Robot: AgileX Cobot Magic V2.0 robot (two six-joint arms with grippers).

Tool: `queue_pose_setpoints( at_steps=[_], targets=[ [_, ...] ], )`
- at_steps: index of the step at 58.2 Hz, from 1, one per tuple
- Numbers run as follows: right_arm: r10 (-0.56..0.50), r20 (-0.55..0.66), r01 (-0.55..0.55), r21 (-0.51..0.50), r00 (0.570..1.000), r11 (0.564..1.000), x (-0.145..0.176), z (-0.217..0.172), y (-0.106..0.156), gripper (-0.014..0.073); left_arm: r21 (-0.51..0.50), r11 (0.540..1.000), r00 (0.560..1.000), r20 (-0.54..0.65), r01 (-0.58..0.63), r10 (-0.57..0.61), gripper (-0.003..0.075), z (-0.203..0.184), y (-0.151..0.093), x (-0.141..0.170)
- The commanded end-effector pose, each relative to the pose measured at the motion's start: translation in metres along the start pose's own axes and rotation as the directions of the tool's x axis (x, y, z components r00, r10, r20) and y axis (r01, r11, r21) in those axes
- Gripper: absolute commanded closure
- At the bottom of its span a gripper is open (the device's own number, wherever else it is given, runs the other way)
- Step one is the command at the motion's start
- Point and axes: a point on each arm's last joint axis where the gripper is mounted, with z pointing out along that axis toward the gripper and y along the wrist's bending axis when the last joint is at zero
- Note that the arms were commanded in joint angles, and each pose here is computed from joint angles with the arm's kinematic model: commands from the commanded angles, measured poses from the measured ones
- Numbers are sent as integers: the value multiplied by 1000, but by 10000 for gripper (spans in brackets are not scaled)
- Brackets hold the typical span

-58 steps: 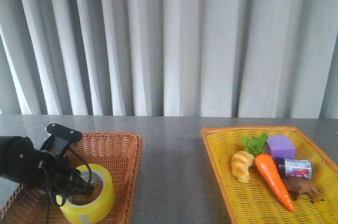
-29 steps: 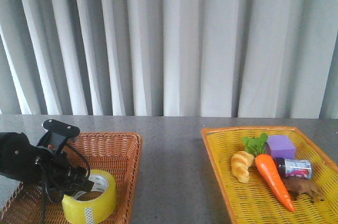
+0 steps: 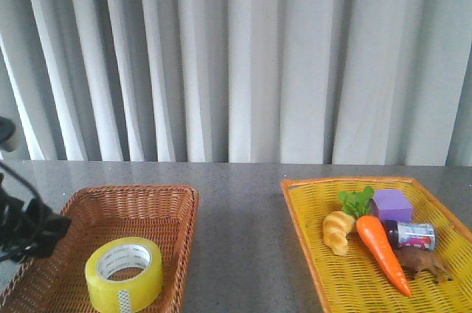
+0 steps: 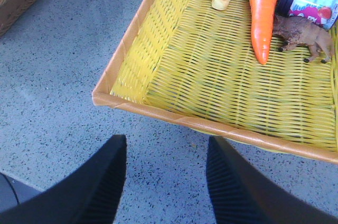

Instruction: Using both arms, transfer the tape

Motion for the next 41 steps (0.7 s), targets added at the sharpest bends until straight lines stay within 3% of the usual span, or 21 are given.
queue_pose_setpoints(
  at_steps=[1,16,27,34,41],
  targets=[
    [-6,88,5,10,996,1000,-12,-6,-1,252,-10,1000,993,116,17,-16,217,-32,-5,13],
    [-6,88,5,10,996,1000,-12,-6,-1,252,-11,1000,990,142,28,-26,217,-54,-17,83],
    [-6,89,5,10,996,1000,-12,-6,-1,252,30,996,979,187,82,-86,234,-61,-25,113],
    [-6,89,5,10,996,1000,-12,-6,-1,263,34,994,964,242,107,-113,307,-60,-26,123],
    [-6,89,5,10,996,1000,-12,-6,-1,316,26,993,957,265,113,-116,432,-56,-26,127]
  ],
)
